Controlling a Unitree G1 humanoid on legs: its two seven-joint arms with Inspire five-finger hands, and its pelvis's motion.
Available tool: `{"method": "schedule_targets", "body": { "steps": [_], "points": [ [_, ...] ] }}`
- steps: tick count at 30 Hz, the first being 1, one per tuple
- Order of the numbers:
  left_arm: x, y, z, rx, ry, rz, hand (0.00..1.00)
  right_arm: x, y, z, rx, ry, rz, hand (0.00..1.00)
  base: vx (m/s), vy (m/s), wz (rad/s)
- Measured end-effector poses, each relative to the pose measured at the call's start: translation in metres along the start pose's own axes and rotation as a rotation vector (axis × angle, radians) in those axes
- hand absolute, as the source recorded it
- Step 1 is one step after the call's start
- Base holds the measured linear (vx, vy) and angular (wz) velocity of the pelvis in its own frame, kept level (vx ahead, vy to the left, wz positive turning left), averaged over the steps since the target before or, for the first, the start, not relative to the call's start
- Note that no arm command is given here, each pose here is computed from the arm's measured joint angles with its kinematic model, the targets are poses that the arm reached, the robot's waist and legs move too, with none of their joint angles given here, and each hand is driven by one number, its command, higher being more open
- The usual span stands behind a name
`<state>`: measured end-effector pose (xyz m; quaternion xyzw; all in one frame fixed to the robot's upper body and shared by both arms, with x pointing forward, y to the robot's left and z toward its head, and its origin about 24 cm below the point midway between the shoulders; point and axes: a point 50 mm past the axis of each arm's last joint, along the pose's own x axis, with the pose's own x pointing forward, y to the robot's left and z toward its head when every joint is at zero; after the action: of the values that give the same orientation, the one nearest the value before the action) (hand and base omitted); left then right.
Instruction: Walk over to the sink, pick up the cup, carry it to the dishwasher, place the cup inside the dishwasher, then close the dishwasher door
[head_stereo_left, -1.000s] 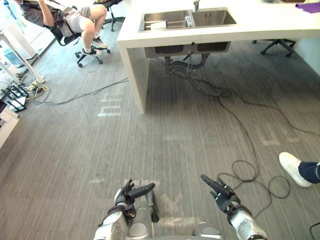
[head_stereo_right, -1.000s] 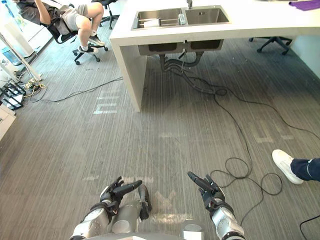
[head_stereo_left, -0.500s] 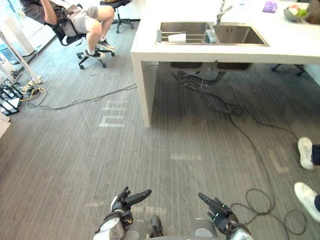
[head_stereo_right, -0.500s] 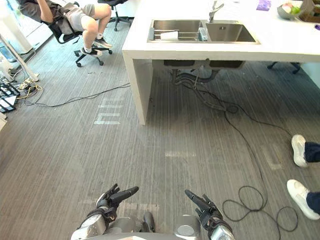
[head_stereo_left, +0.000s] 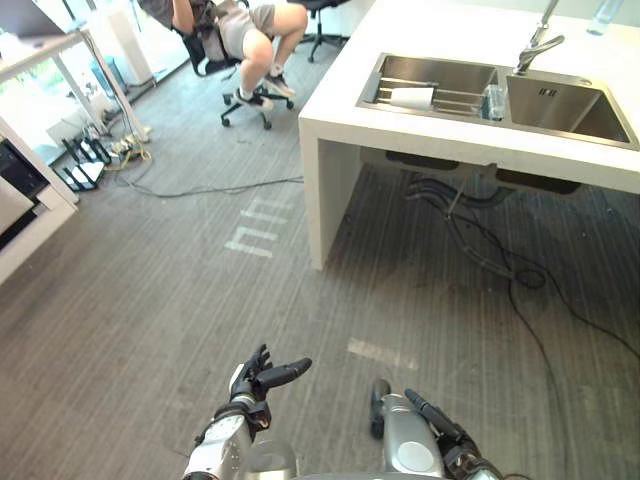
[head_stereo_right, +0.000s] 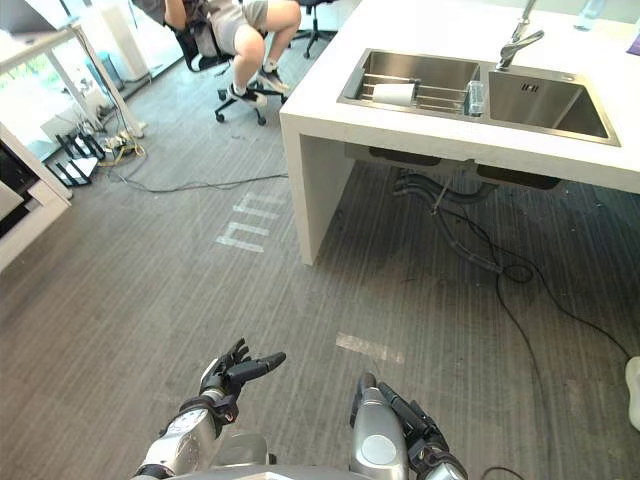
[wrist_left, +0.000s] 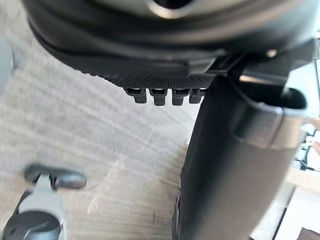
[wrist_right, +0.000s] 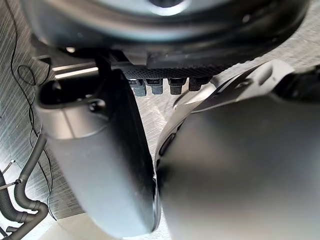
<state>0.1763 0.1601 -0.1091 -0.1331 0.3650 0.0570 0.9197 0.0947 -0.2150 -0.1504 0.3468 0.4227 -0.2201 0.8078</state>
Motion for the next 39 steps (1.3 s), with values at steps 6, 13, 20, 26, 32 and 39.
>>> {"method": "schedule_targets", "body": {
  "steps": [6, 13, 20, 26, 32, 39],
  "points": [
    [-0.002, -0.024, -0.011, -0.091, -0.024, -0.027, 1.0, -0.01, -0.029, -0.012, 0.005, 0.114, -0.059, 1.0, 0.38, -0.212, 0.1],
    [-0.007, -0.027, 0.02, -0.084, -0.188, -0.061, 1.0, -0.007, -0.031, -0.009, 0.021, 0.174, -0.059, 1.0, 0.33, -0.077, -0.27],
    [-0.029, -0.049, 0.093, -0.138, -0.534, -0.159, 1.0, -0.013, -0.037, -0.009, -0.007, 0.173, -0.034, 1.0, 0.32, 0.161, -0.44],
    [-0.049, -0.049, 0.145, -0.099, -0.778, -0.198, 1.0, -0.015, -0.041, -0.02, 0.027, 0.185, -0.059, 1.0, 0.26, 0.148, 0.27],
    [-0.064, -0.061, 0.142, -0.115, -0.804, -0.235, 1.0, -0.029, -0.062, -0.038, 0.095, 0.182, -0.101, 1.0, 0.04, -0.041, 0.05],
    [-0.061, -0.058, 0.141, -0.118, -0.775, -0.239, 1.0, -0.028, -0.06, -0.035, 0.079, 0.164, -0.091, 1.0, 0.0, -0.008, -0.1]
  ]
}}
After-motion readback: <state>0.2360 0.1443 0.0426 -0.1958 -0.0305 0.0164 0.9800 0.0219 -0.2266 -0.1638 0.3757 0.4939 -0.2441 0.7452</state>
